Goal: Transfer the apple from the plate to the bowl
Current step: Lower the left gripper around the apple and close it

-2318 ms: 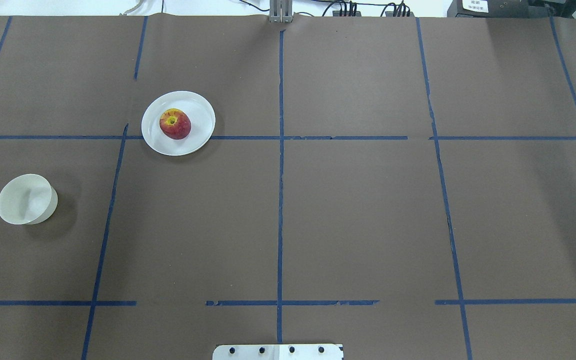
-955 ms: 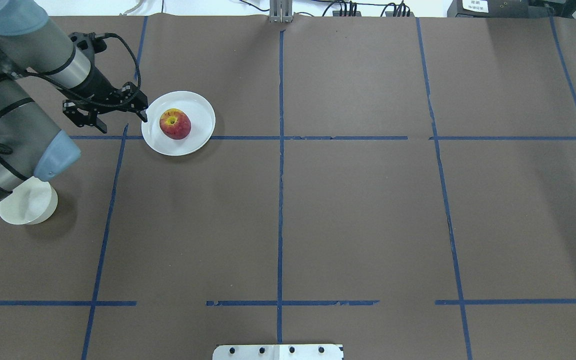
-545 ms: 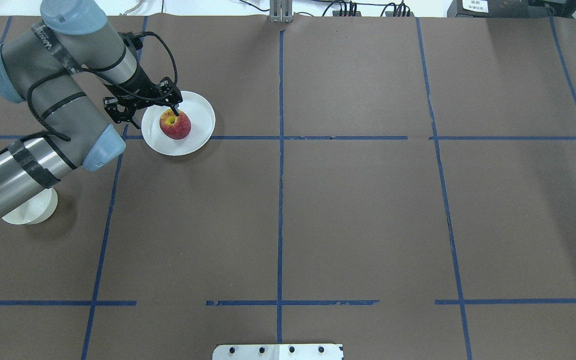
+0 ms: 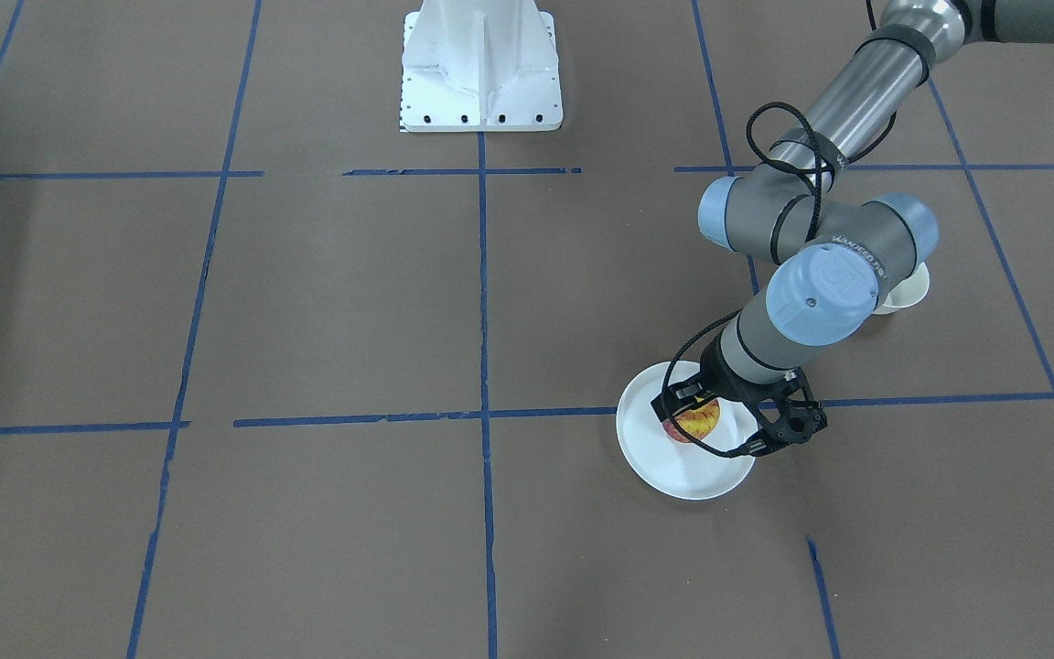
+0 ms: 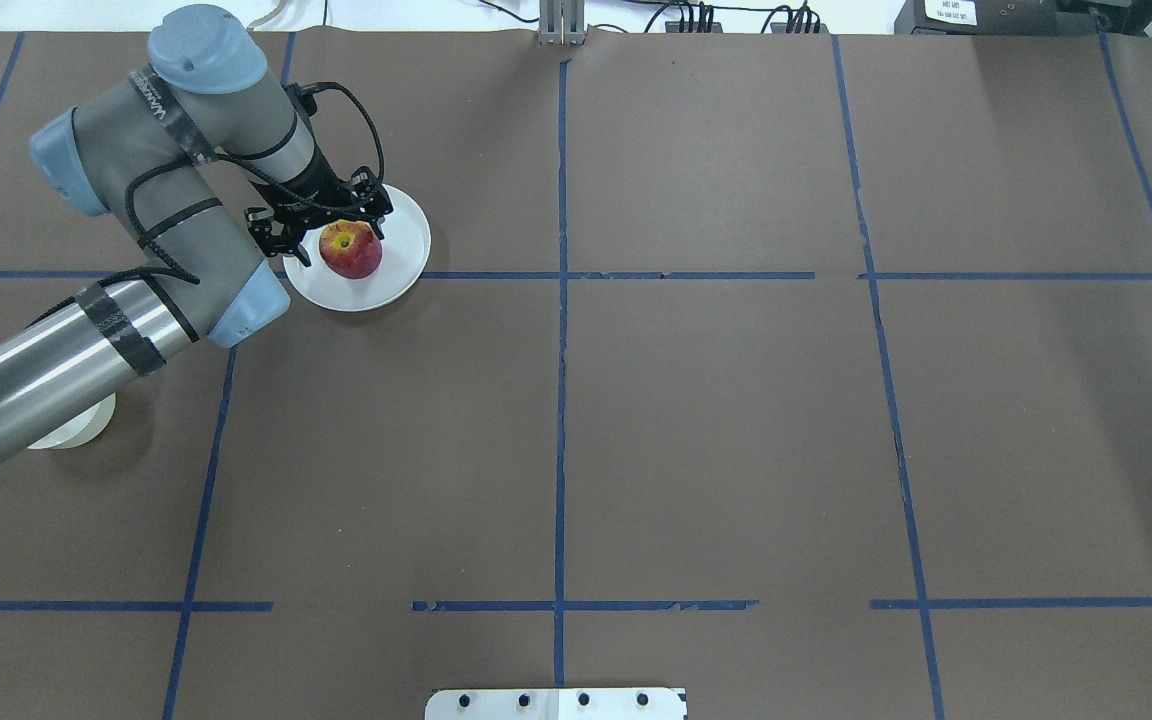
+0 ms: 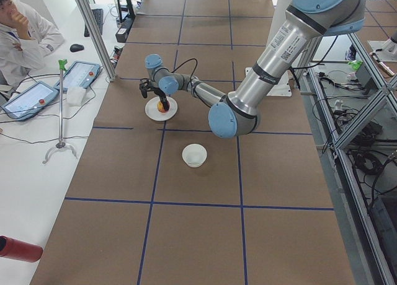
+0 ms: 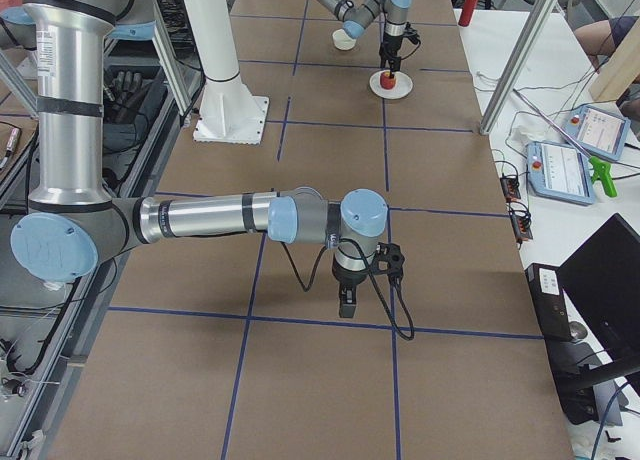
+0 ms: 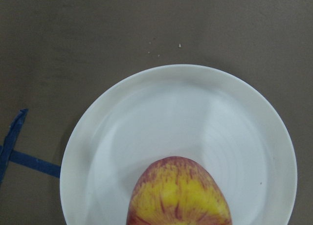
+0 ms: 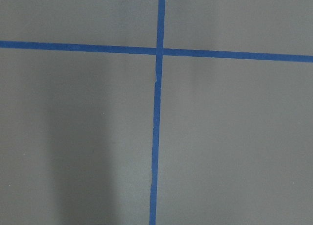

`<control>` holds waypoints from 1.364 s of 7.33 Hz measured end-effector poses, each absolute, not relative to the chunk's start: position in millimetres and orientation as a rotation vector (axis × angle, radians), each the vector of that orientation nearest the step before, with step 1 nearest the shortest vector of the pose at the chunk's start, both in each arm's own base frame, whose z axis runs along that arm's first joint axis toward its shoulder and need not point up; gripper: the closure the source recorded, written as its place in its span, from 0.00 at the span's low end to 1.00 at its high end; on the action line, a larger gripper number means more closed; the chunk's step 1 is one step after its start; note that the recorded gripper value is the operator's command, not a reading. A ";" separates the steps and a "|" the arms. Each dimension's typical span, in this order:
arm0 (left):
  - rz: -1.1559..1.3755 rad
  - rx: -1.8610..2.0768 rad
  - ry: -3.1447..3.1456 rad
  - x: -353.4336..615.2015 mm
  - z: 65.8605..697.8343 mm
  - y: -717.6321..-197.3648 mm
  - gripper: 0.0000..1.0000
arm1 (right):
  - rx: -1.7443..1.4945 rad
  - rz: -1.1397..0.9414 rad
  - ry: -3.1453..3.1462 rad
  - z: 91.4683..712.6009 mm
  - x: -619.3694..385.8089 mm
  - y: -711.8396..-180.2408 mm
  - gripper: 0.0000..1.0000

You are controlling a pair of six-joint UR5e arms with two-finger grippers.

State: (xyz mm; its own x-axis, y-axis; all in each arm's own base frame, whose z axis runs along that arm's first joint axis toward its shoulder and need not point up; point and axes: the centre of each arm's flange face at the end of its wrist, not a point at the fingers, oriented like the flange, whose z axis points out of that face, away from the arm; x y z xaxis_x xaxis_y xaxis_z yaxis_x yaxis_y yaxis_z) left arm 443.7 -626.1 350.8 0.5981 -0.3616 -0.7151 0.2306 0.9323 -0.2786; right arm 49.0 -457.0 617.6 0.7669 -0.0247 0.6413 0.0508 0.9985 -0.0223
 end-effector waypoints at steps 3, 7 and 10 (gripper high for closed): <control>-0.344 -0.164 0.858 452.8 360.7 -631.0 0.02 | -0.039 -0.042 -0.696 617.5 49.0 -457.1 0.00; -0.336 -0.166 0.858 459.5 364.8 -628.7 0.79 | -0.039 -0.042 -0.696 617.4 49.0 -457.0 0.00; -0.332 -0.159 0.863 457.5 360.4 -629.2 1.00 | -0.039 -0.041 -0.696 617.4 49.0 -457.0 0.00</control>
State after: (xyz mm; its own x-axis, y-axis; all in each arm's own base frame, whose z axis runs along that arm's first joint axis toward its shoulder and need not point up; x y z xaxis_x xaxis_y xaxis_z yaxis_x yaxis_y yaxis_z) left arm 457.5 -629.2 360.4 0.6028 -0.3493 -0.7174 0.2219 0.9370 -0.2698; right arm 49.0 -457.0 617.4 0.7669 -0.0252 0.6413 0.0511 0.9985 -0.0218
